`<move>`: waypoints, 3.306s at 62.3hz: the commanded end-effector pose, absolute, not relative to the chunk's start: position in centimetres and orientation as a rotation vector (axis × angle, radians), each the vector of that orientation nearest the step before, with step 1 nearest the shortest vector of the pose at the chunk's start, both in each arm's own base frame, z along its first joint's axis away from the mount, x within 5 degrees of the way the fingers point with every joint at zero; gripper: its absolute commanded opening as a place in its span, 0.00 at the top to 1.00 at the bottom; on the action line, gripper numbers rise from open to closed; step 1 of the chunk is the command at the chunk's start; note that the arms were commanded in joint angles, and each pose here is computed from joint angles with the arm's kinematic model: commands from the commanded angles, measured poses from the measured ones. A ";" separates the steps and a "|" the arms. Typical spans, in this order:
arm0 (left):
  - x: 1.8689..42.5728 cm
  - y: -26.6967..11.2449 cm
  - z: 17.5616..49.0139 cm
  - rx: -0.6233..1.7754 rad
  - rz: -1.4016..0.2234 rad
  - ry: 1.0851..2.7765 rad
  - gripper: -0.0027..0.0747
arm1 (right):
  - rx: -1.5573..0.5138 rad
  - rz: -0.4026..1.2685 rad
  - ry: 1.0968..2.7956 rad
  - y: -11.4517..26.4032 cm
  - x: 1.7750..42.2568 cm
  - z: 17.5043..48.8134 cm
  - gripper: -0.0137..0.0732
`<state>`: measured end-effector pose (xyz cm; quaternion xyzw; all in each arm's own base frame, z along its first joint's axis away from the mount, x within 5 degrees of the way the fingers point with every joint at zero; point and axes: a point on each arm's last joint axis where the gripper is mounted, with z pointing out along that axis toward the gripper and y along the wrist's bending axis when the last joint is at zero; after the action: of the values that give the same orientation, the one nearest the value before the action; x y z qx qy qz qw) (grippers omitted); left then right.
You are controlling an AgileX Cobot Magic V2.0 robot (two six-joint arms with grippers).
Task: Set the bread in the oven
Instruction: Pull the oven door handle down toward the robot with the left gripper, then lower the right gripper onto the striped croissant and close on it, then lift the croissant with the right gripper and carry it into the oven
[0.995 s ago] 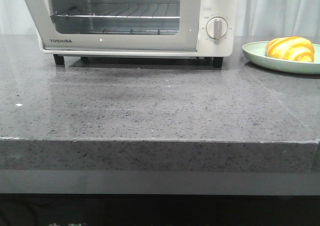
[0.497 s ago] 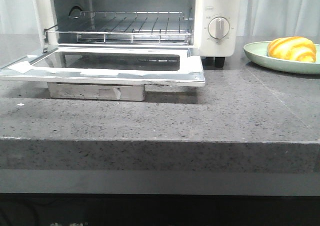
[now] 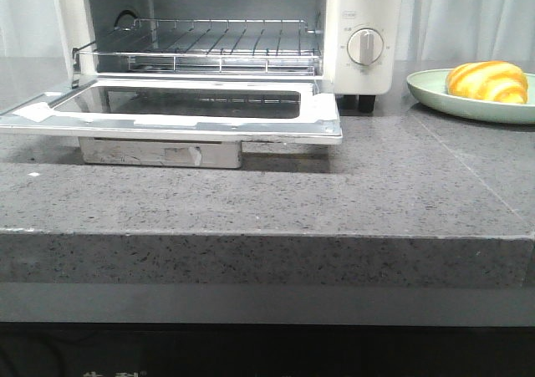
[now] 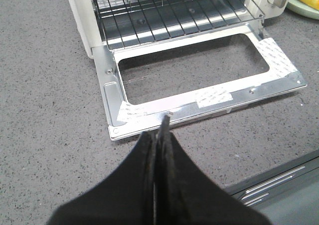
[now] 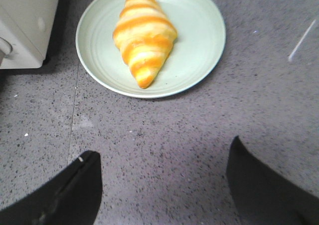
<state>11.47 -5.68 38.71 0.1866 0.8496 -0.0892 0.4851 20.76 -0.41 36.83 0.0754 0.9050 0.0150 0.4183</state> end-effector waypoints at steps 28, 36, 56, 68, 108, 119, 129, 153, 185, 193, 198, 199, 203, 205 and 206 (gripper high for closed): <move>11.5 -5.7 40.1 0.432 -0.247 1.969 0.99 | 0.193 0.023 2.448 -0.4 35.3 34.5 0.22; 11.5 -5.7 40.1 0.432 -0.247 1.969 0.99 | 0.195 0.019 2.482 -0.5 37.6 33.3 0.22; 11.5 -5.7 40.2 0.432 -0.245 1.966 0.99 | 0.218 0.055 2.553 -0.2 41.5 30.1 0.22; 11.5 -5.7 40.2 0.433 -0.244 1.966 0.99 | 0.189 0.048 2.603 -0.2 41.8 29.2 0.41; 11.6 -5.7 40.2 0.434 -0.237 1.964 0.99 | 0.155 0.105 2.519 1.1 35.5 37.3 0.78; 11.6 -5.7 40.2 0.434 -0.237 1.964 0.99 | 0.065 0.143 2.482 3.2 30.8 38.4 0.78; 11.5 -5.7 40.1 0.434 -0.236 1.966 0.99 | -0.012 0.199 2.490 4.9 27.3 38.2 0.78; 11.5 -5.7 40.1 0.434 -0.236 1.966 0.99 | -0.360 0.395 2.456 11.6 22.6 37.4 0.78; 11.6 -5.7 40.1 0.435 -0.235 1.967 0.99 | -0.568 0.319 2.392 24.3 27.2 39.6 0.78; 11.6 -5.7 40.1 0.435 -0.235 1.967 0.99 | -0.488 0.189 2.369 25.4 29.7 40.1 0.78; 11.6 -5.7 40.1 0.435 -0.235 1.967 0.99 | -0.447 0.105 2.341 25.8 31.3 40.3 0.78; 11.6 -5.7 40.1 0.435 -0.235 1.967 0.99 | -0.444 0.090 2.337 25.9 31.6 40.3 0.78; 11.6 -5.7 40.1 0.435 -0.235 1.967 0.99 | -0.435 0.039 2.305 26.5 32.8 40.3 0.78; 11.6 -5.7 40.1 0.435 -0.235 1.967 0.99 | -0.432 0.016 2.291 26.7 33.3 40.2 0.78; 11.6 -5.7 40.1 0.435 -0.235 1.967 0.99 | -0.429 -0.003 2.279 26.8 33.7 40.2 0.78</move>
<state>11.52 -5.63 38.74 0.1874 0.8482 -0.0851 0.4880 32.88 27.54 36.89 -0.1846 0.9273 0.0165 0.3251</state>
